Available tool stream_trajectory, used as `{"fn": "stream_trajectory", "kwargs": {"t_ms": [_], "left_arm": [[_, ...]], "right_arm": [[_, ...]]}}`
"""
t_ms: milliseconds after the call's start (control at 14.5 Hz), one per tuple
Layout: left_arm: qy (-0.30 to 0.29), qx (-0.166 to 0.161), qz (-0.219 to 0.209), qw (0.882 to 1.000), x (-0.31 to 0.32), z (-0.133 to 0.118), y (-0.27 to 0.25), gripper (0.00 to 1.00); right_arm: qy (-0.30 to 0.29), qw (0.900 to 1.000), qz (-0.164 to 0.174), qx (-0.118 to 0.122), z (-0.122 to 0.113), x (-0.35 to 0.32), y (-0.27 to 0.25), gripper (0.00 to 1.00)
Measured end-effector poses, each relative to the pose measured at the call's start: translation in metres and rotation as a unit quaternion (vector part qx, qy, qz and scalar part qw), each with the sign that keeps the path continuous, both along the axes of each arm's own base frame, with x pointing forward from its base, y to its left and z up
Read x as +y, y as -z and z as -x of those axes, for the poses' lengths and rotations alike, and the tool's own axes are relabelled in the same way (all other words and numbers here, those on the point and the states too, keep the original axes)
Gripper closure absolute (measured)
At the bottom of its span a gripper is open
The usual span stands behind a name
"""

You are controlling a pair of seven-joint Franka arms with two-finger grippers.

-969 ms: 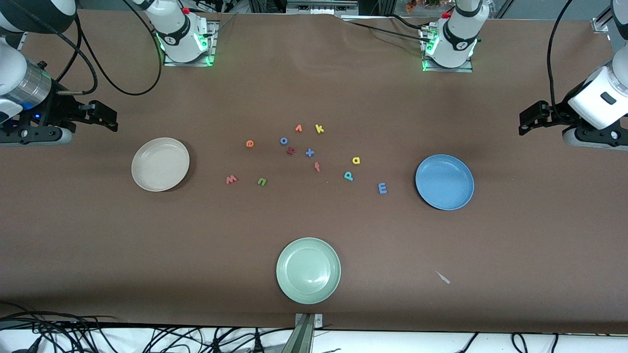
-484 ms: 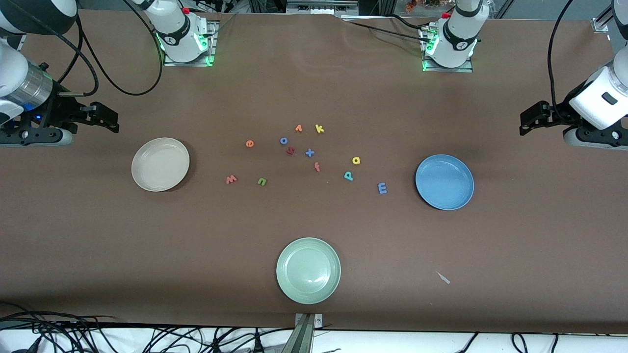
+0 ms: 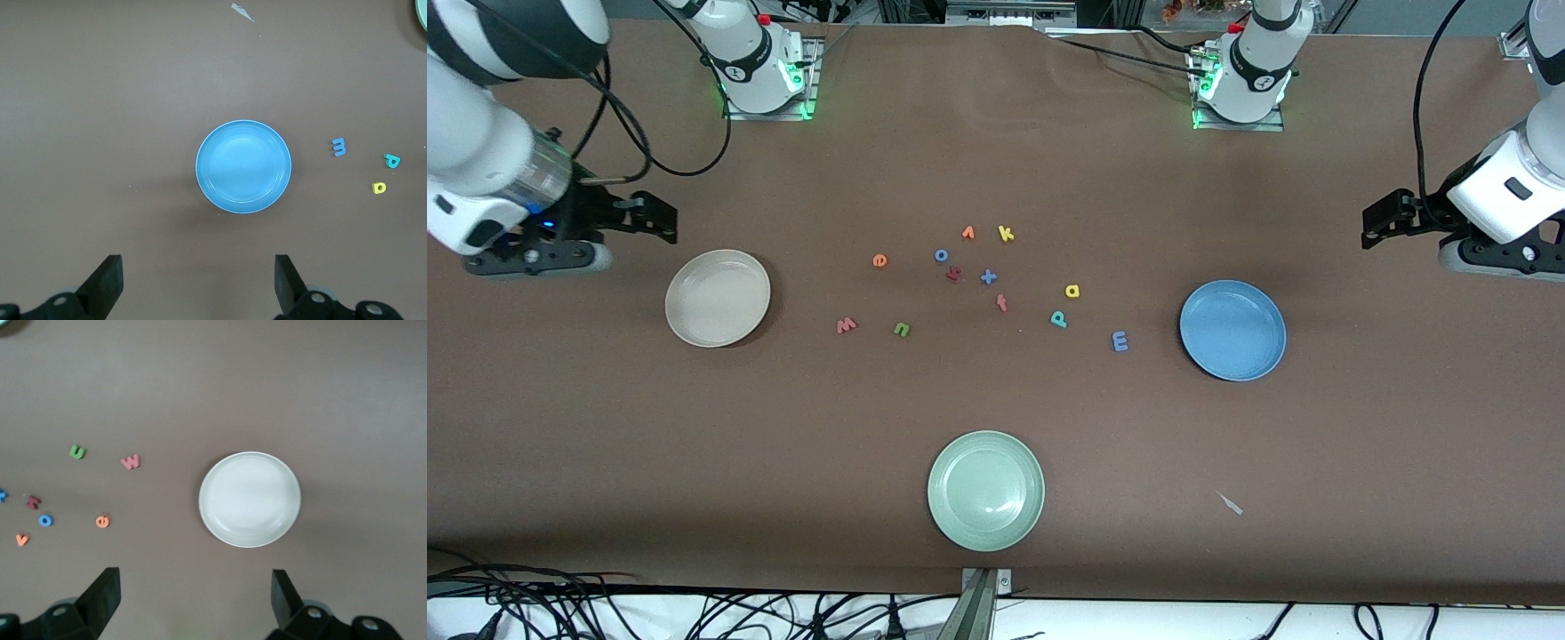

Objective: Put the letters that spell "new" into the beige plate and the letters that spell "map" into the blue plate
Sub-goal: 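Move the right gripper toward the orange e while the left gripper reaches the blue m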

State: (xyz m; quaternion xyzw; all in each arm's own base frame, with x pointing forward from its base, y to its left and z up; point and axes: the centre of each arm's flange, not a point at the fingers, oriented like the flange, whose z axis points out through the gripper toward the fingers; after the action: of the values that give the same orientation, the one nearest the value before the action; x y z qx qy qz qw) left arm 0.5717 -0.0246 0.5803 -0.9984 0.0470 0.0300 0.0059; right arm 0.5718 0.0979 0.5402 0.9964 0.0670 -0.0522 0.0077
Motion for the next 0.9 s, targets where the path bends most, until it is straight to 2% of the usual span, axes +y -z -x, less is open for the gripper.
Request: {"fn": "stream_trajectory", "kwargs": {"t_ms": [346, 553, 692, 899], "left_arm": [[0.002, 0.0, 0.0, 1.0, -0.002, 0.0, 0.0, 0.0], [0.007, 0.004, 0.0, 1.0, -0.008, 0.001, 0.001, 0.0], [0.012, 0.023, -0.001, 1.0, -0.013, 0.002, 0.009, 0.0], [0.029, 0.067, -0.002, 0.997, -0.033, -0.009, 0.051, 0.0]], "right_arm": [[-0.042, 0.999, -0.004, 0.029, -0.002, 0.052, 0.036, 0.0], [-0.04, 0.999, -0.005, 0.031, -0.003, 0.082, 0.065, 0.0], [-0.018, 0.999, -0.001, 0.029, 0.006, 0.114, 0.094, 0.0], [-0.012, 1.0, 0.003, 0.029, 0.03, 0.147, 0.141, 0.0]]}}
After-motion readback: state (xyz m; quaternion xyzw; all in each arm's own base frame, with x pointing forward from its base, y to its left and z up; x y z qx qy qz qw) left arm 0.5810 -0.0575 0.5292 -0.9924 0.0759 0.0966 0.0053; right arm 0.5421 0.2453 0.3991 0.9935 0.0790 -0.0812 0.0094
